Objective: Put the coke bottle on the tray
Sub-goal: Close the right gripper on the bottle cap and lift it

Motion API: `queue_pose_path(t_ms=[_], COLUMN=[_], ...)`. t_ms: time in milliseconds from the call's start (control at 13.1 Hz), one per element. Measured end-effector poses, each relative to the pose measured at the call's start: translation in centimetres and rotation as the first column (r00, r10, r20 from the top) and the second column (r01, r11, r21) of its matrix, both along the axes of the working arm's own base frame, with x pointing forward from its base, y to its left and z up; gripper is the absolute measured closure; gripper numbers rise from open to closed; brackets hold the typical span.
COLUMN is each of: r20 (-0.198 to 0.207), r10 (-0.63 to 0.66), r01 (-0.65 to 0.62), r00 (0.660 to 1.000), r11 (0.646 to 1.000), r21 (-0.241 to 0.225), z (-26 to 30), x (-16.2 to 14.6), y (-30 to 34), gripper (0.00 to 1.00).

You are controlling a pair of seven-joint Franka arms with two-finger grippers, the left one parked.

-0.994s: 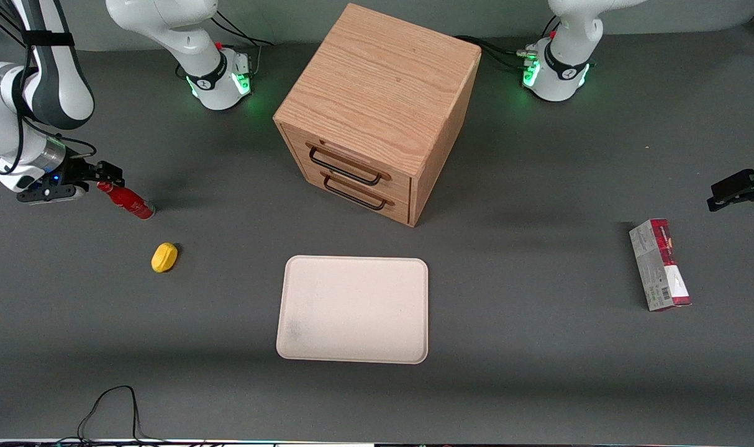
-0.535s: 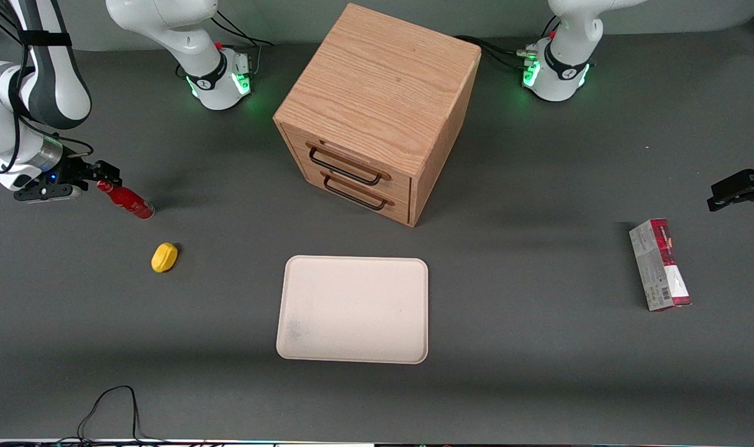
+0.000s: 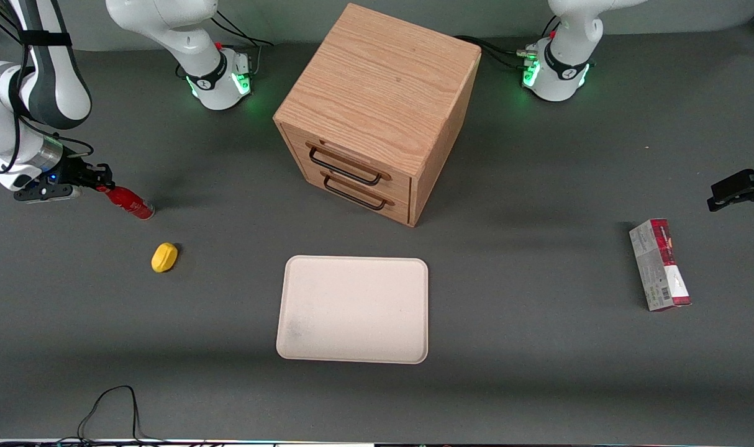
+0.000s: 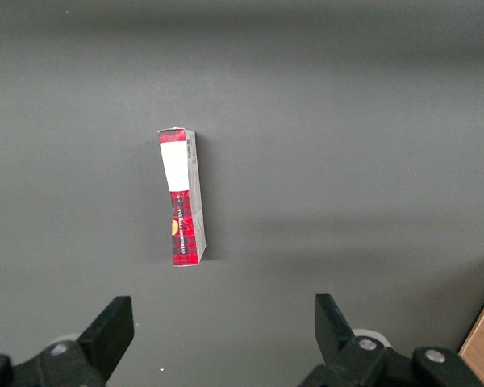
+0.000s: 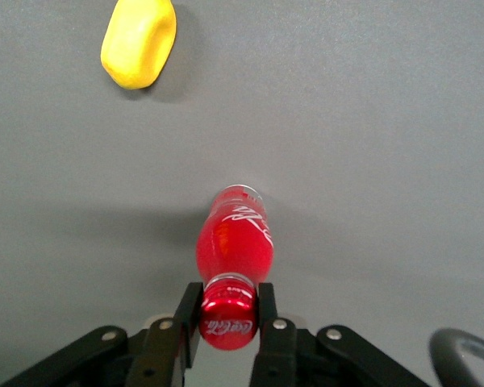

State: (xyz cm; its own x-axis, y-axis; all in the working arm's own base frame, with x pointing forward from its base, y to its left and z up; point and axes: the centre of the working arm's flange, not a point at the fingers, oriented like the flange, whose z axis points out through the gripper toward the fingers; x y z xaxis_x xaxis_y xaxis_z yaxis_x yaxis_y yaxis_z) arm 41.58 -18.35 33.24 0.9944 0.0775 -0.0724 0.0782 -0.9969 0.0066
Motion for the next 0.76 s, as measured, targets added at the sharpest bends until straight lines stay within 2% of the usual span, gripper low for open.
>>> queue_pose_path(t_ms=[459, 765], r20=[-0.004, -0.045], r10=[0.016, 0.03], r01=[-0.016, -0.03], r00=[1.0, 0.999], r11=[1.0, 1.0], r21=[-0.001, 0.0], z=[0.2, 4.5], x=[0.3, 2.3], y=[0.6, 0.7], gripper=[0.69, 0.69])
